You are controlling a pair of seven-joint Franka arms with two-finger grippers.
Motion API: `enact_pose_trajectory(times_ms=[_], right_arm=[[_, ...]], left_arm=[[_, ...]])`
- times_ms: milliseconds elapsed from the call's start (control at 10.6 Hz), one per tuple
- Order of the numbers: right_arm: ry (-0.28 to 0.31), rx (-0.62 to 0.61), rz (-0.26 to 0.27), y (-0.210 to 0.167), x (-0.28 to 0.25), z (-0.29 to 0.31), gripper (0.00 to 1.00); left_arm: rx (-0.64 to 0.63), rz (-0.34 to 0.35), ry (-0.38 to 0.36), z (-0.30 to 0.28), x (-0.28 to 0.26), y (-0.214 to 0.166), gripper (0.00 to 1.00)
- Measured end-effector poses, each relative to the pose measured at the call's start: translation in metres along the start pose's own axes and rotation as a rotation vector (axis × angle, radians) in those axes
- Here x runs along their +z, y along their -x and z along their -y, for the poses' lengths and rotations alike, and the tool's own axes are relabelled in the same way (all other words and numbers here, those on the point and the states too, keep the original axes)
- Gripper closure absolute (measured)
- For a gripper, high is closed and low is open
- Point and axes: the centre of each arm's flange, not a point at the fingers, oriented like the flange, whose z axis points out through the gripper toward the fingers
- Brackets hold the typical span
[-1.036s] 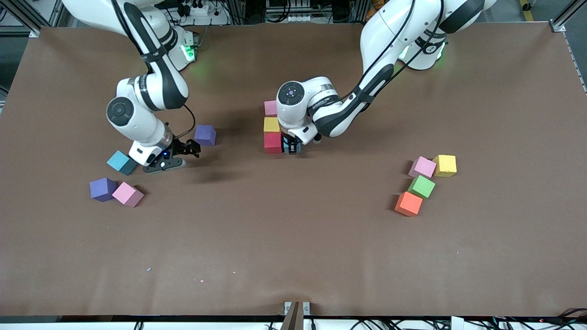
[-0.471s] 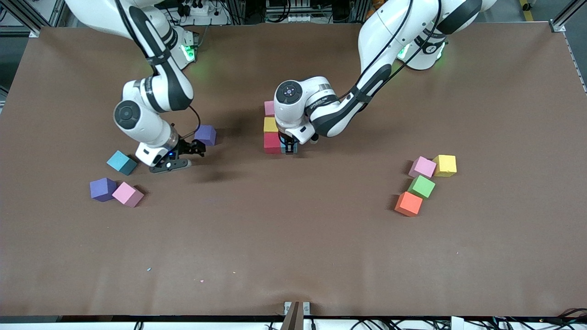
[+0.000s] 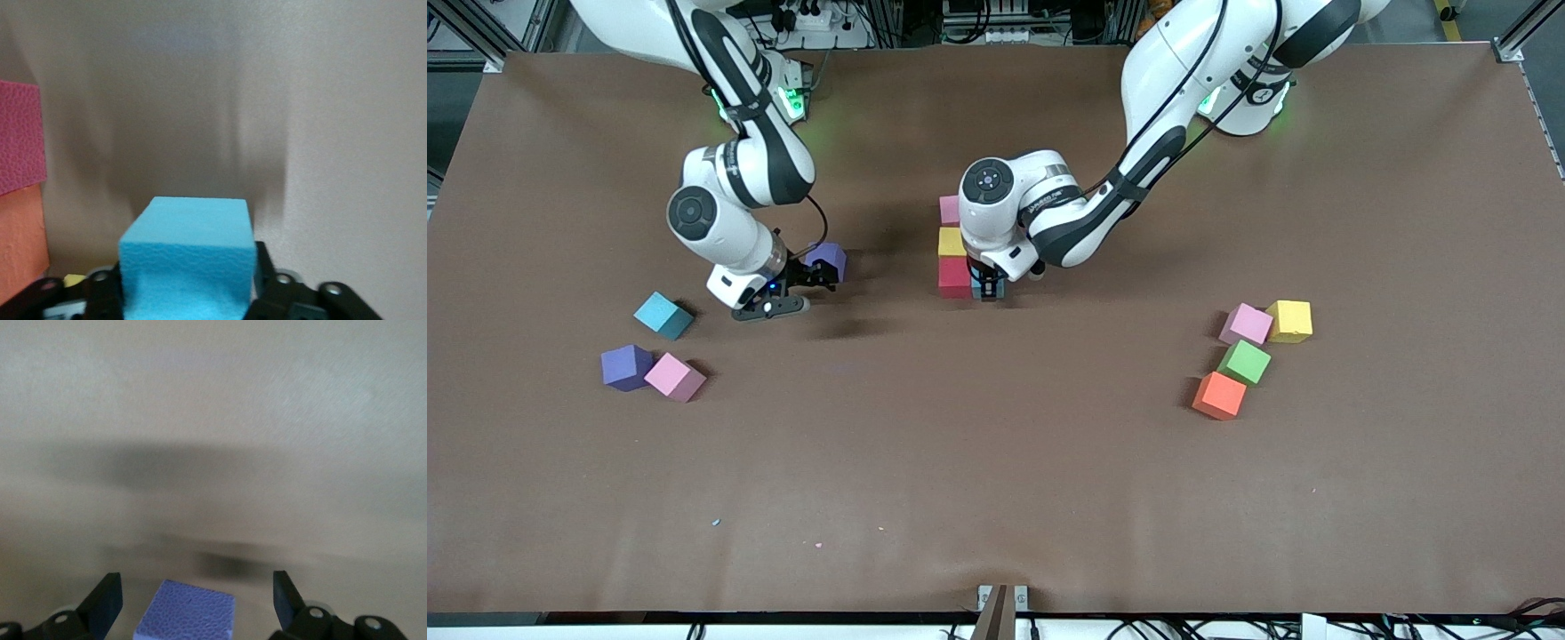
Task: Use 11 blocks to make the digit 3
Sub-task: 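Grasp the lavender cube with the right gripper while the left gripper releases cyan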
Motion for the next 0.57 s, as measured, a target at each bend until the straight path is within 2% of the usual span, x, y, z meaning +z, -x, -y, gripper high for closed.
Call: enact_pose_trajectory(times_ms=[94,188,565], right_arm=[[-0.008,0.01,0.002,0.008,0.006,0.005,0.0],[-0.011,0.014,0.0,0.013,0.01,0.008,0.0],[-0.005,0.023,-0.002,0.02,0.015,0.006,0.0]], left_arm=[[-0.002,0.002,0.003,-0.001,-0.001,0.0,0.07],[-0.003,0.005,0.006,-0.003,-0.003,0.001,0.0],[0.005,0.01,0.02,-0.006,-0.008,0.003,0.0]])
